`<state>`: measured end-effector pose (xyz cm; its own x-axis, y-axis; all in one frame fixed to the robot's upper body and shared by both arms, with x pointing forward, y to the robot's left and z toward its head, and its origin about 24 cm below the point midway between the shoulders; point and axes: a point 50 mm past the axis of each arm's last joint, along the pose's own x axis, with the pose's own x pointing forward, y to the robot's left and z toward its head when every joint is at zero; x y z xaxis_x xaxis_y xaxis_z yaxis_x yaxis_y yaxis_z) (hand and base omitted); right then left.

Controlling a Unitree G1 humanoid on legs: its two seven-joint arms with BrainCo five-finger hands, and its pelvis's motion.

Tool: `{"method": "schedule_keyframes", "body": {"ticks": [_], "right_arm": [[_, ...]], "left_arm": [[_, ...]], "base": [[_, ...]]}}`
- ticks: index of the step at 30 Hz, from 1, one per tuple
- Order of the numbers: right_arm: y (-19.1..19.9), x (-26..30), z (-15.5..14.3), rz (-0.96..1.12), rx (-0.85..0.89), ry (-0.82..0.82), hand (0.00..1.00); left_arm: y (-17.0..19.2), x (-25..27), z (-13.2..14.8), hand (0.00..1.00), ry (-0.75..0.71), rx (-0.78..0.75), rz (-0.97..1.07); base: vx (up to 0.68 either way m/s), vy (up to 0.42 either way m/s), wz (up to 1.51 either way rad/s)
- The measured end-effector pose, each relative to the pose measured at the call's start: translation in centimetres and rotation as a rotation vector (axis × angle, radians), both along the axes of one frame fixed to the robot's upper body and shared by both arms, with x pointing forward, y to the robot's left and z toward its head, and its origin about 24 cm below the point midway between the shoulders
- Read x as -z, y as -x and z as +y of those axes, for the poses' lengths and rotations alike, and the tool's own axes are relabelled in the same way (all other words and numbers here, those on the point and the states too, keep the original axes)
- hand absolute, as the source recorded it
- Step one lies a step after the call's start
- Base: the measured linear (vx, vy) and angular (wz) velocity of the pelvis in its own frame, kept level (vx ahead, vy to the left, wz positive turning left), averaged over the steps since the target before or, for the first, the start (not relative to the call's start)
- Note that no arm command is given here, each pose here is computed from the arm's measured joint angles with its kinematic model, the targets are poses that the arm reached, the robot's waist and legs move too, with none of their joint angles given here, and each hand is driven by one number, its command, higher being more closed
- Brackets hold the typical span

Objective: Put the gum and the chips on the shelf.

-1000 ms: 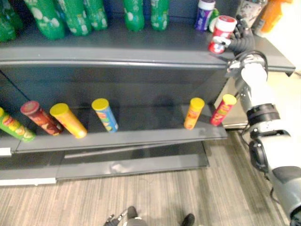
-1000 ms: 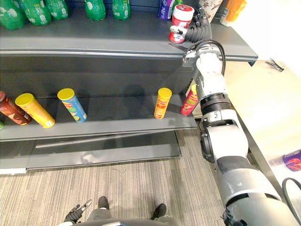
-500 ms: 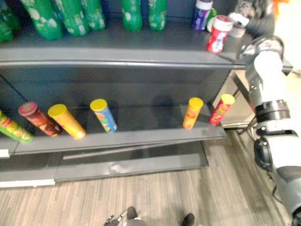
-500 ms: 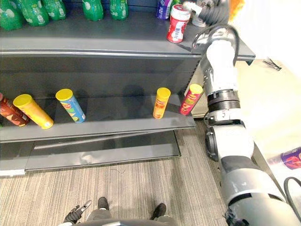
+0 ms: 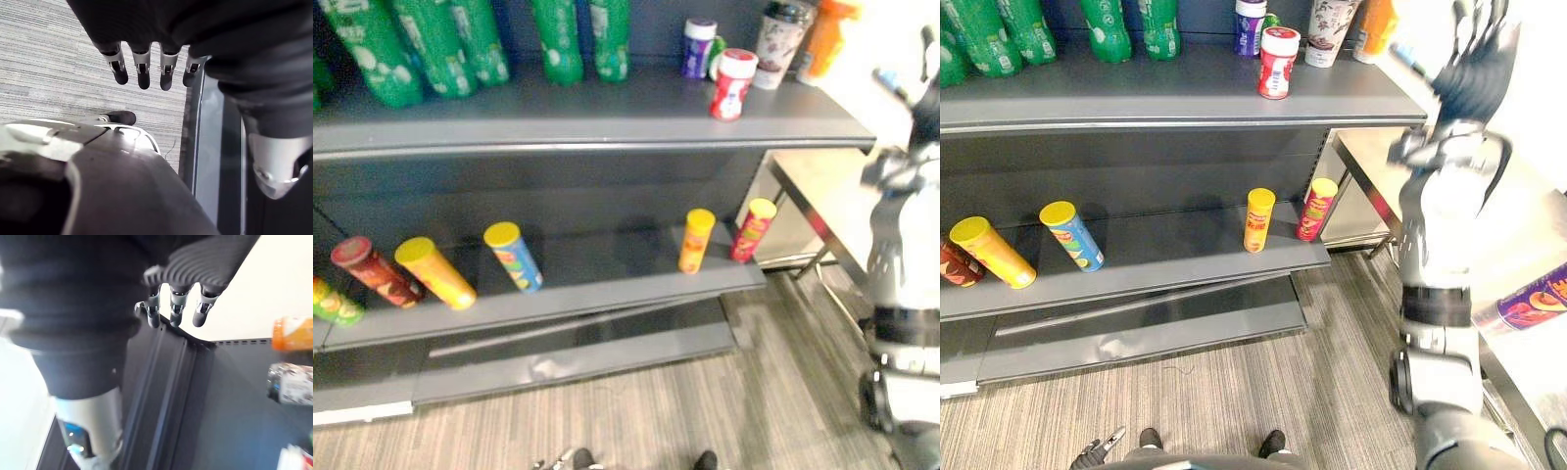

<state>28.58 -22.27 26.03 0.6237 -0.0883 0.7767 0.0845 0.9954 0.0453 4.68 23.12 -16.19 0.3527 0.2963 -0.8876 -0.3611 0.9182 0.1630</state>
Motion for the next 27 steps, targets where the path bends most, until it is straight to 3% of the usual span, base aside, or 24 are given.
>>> {"method": "schedule_keyframes", "body": {"ticks": [9, 15, 19, 23, 27], "right_arm": [[5.6, 15.1, 4.4, 0.5, -0.273, -0.055, 0.0], [8.5, 26.0, 4.6, 0.984, -0.271, -0.16, 0.0], [12.1, 34.2, 3.6, 1.376, -0.177, -0.262, 0.0], [15.1, 38.1, 1.9, 1.592, 0.007, -0.318, 0.0], [19.5, 41.2, 0.6, 1.799, 0.205, -0.492, 0.0]], "left_arm": [[1.1, 0.1, -0.1, 0.0, -0.004, -0.029, 0.022], [1.5, 0.3, -0.4, 0.0, 0.005, -0.026, 0.037], [1.4, 0.4, -0.9, 0.0, 0.015, -0.018, 0.037], [1.3, 0.4, -1.3, 0.0, 0.022, -0.01, 0.038], [1.1, 0.5, -1.5, 0.0, 0.014, -0.008, 0.038]], "base": [[0.02, 0.003, -0.03], [0.02, 0.018, 0.01], [0.03, 0.021, -0.04], [0.04, 0.01, -0.05], [0.02, 0.004, 0.01]]}}
